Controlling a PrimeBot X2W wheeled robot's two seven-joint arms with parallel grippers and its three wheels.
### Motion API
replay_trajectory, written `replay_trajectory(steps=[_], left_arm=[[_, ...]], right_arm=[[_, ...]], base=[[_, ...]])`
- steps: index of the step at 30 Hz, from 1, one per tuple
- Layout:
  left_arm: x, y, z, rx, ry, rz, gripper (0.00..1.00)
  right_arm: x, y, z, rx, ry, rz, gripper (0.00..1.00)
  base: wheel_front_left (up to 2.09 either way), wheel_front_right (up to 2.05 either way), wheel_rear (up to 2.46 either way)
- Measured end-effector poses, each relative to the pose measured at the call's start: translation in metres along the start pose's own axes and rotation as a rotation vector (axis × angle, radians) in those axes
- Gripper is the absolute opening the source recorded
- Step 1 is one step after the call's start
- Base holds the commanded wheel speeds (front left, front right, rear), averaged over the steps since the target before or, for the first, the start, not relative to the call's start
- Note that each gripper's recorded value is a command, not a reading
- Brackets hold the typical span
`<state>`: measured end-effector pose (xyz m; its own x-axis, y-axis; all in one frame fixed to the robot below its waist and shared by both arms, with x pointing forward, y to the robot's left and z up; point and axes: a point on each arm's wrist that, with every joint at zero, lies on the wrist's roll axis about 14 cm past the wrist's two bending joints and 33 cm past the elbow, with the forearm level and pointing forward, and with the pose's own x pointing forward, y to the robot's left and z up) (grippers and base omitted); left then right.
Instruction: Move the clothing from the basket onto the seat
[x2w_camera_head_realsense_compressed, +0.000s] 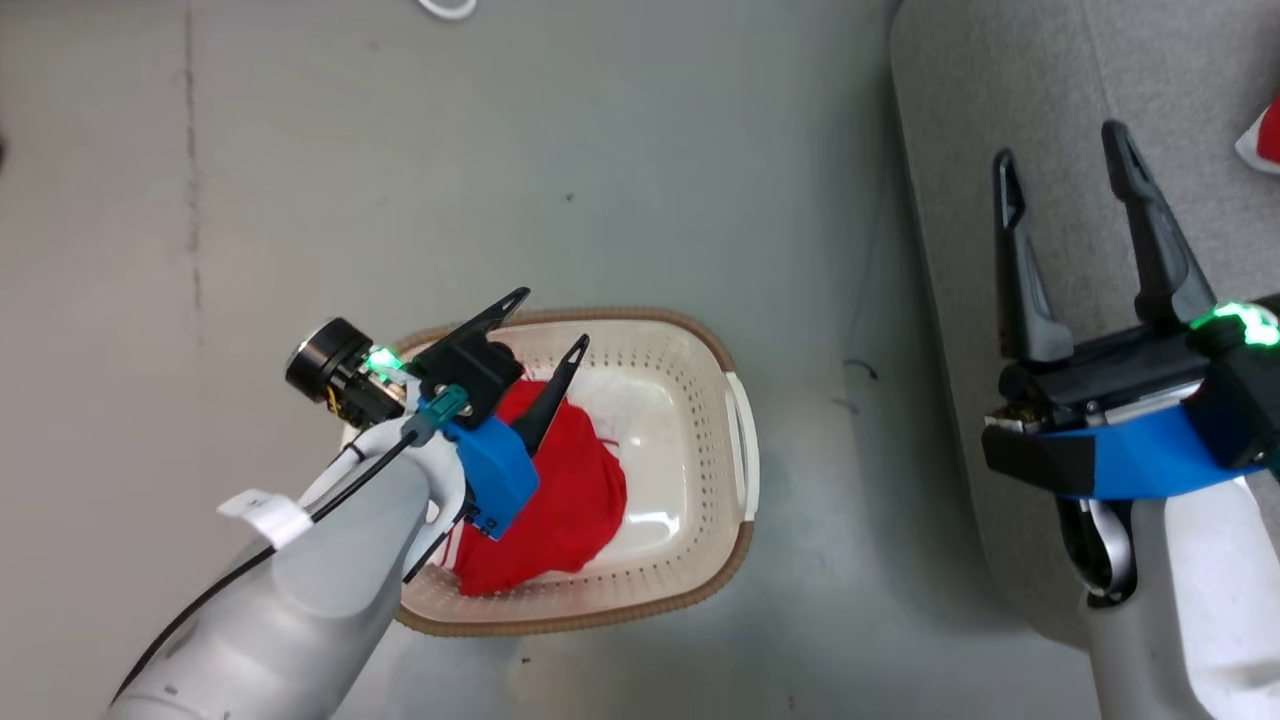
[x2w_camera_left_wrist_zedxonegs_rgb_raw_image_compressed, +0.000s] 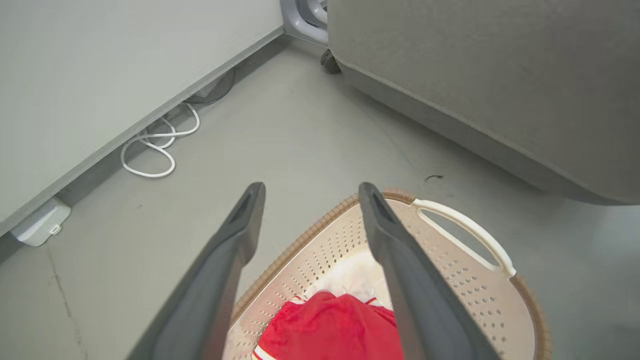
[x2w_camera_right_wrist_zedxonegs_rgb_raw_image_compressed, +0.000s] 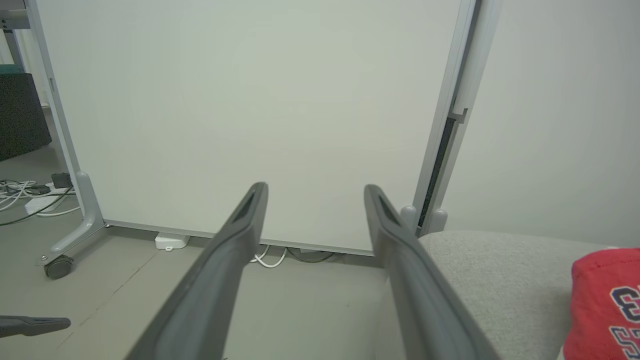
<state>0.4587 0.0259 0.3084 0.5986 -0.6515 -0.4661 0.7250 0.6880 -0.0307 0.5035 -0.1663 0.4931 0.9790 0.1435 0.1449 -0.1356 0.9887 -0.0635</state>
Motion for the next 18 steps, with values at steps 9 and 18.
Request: replay_trajectory(steps=[9,18], left_arm=[[0.029,-0.018,-0.086,0.076,0.244,-0.156,1.00],[0.037,-0.035,-0.160,0.136,0.472,-0.269,1.00]], right_arm=[[0.022,0.001,-0.041,-0.022,0.044,0.020,1.00],[0.032,0.000,-0.077,-0.028,0.086,0.025,1.00]], base=[[0.00,0.00,0.00],[0.00,0.00,0.00]])
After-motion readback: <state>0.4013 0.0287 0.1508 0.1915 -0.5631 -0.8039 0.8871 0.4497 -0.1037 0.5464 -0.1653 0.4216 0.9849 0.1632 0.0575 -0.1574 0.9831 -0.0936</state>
